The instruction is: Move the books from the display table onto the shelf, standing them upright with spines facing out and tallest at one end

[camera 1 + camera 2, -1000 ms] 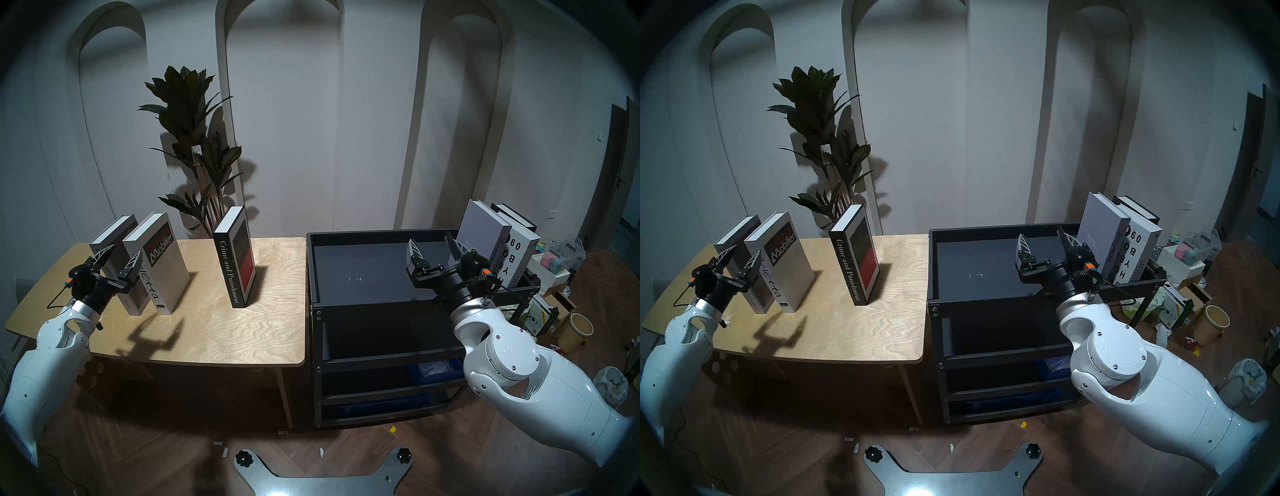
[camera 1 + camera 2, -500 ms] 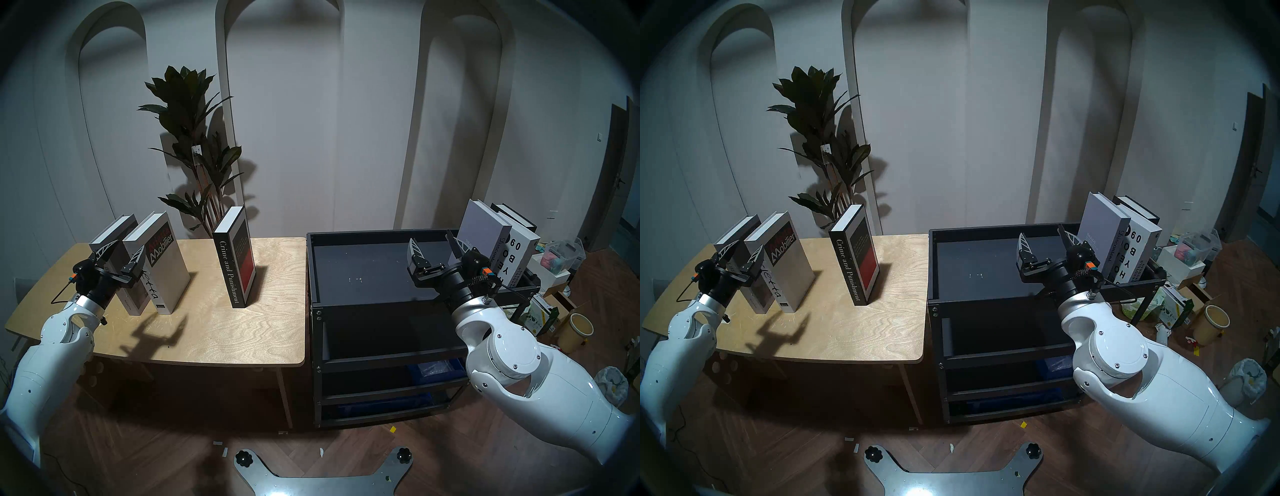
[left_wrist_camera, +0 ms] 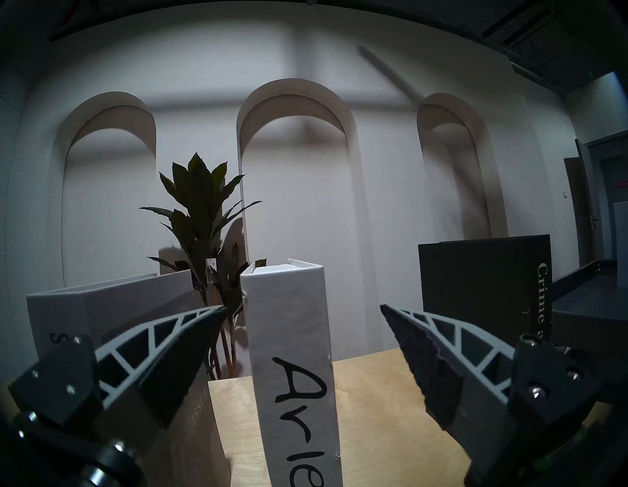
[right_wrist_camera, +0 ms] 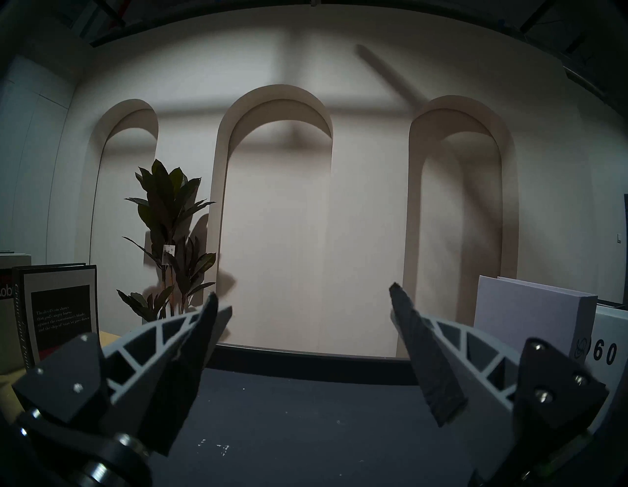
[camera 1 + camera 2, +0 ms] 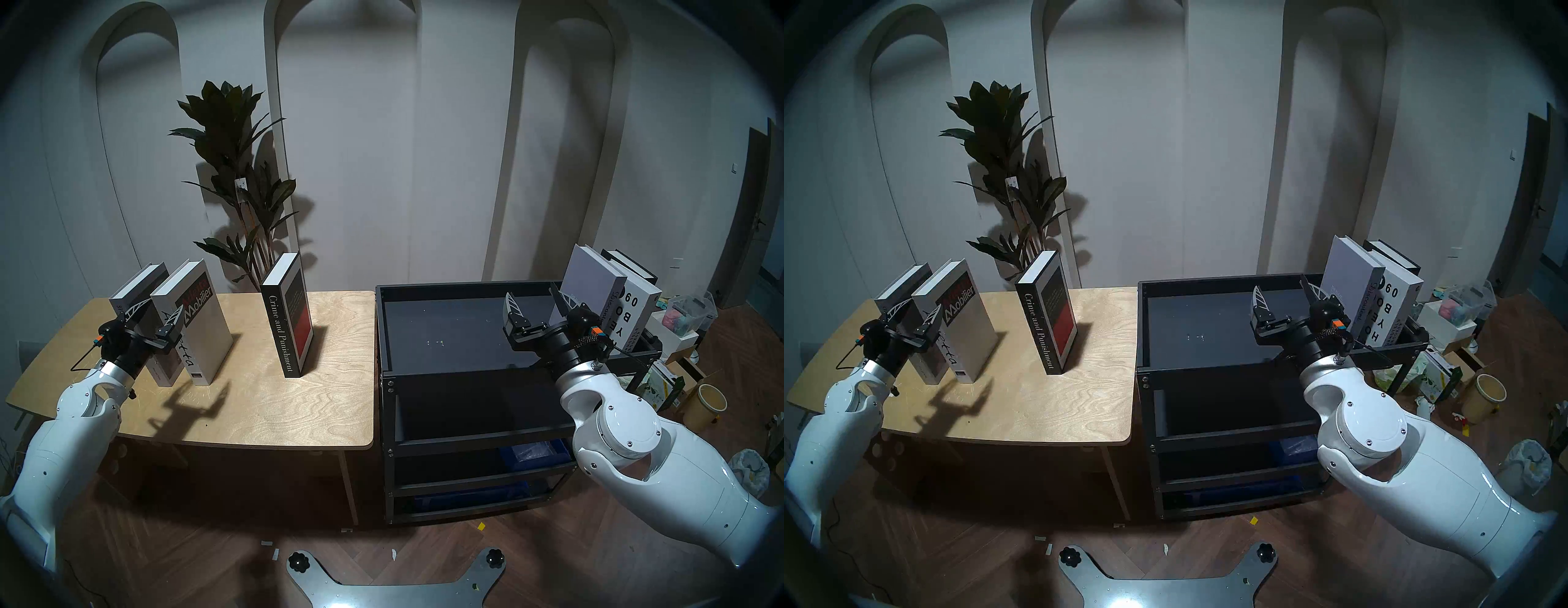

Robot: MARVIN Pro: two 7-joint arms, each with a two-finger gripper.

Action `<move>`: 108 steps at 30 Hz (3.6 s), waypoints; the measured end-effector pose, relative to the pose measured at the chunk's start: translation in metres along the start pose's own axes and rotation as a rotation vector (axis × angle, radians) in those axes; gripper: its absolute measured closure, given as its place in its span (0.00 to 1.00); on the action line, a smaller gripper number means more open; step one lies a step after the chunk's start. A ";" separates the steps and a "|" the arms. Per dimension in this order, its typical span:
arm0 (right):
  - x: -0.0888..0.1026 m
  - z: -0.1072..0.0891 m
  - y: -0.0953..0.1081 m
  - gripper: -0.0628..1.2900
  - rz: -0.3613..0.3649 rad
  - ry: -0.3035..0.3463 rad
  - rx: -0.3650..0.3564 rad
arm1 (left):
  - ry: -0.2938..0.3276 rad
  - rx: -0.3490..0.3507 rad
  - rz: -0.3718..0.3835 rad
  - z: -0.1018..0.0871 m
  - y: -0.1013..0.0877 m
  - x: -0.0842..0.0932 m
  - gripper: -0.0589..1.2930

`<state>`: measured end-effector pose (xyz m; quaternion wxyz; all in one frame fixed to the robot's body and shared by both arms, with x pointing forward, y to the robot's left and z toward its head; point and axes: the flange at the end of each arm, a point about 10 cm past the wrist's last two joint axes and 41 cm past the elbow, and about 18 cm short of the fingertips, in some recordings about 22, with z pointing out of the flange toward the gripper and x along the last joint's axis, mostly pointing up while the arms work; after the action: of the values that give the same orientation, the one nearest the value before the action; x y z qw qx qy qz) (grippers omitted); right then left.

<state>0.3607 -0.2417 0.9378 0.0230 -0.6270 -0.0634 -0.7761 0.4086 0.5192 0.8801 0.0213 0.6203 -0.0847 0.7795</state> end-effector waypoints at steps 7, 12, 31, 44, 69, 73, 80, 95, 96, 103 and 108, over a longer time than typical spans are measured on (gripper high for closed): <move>-0.011 0.007 0.005 0.05 -0.009 -0.023 -0.011 | -0.028 0.008 -0.015 0.012 0.003 -0.008 0.03; -0.018 0.012 0.004 0.05 -0.014 -0.045 -0.011 | -0.038 0.021 -0.020 0.021 0.001 -0.008 0.03; -0.023 0.030 -0.003 0.05 -0.002 -0.042 -0.008 | -0.052 -0.012 0.016 0.050 -0.004 -0.005 0.03; -0.023 0.026 0.001 0.05 -0.001 -0.035 -0.035 | -0.024 -0.065 0.013 0.065 0.006 0.005 0.59; -0.014 0.005 -0.014 0.05 0.004 -0.027 -0.002 | 0.084 -0.031 -0.079 0.068 0.000 0.081 0.60; -0.012 0.003 -0.015 0.05 0.005 -0.026 0.001 | 0.103 -0.031 -0.100 0.069 0.004 0.099 0.60; -0.010 0.002 -0.015 0.05 0.003 -0.023 0.000 | 0.133 -0.016 -0.118 0.073 0.009 0.129 0.60; -0.009 0.002 -0.015 0.05 -0.002 -0.022 -0.004 | 0.144 0.004 -0.069 0.093 0.031 0.209 0.60; -0.009 0.002 -0.015 0.05 -0.002 -0.022 -0.004 | 0.145 0.004 -0.062 0.094 0.034 0.216 0.60; -0.010 0.002 -0.015 0.05 -0.004 -0.023 -0.003 | 0.163 0.027 -0.024 0.100 0.048 0.265 0.60; -0.010 0.002 -0.015 0.05 -0.005 -0.024 -0.003 | 0.179 0.054 -0.025 0.100 0.057 0.298 0.60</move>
<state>0.3627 -0.2272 0.9275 0.0193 -0.6362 -0.0644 -0.7686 0.4283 0.4255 1.1853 0.0216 0.5496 -0.0538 0.8334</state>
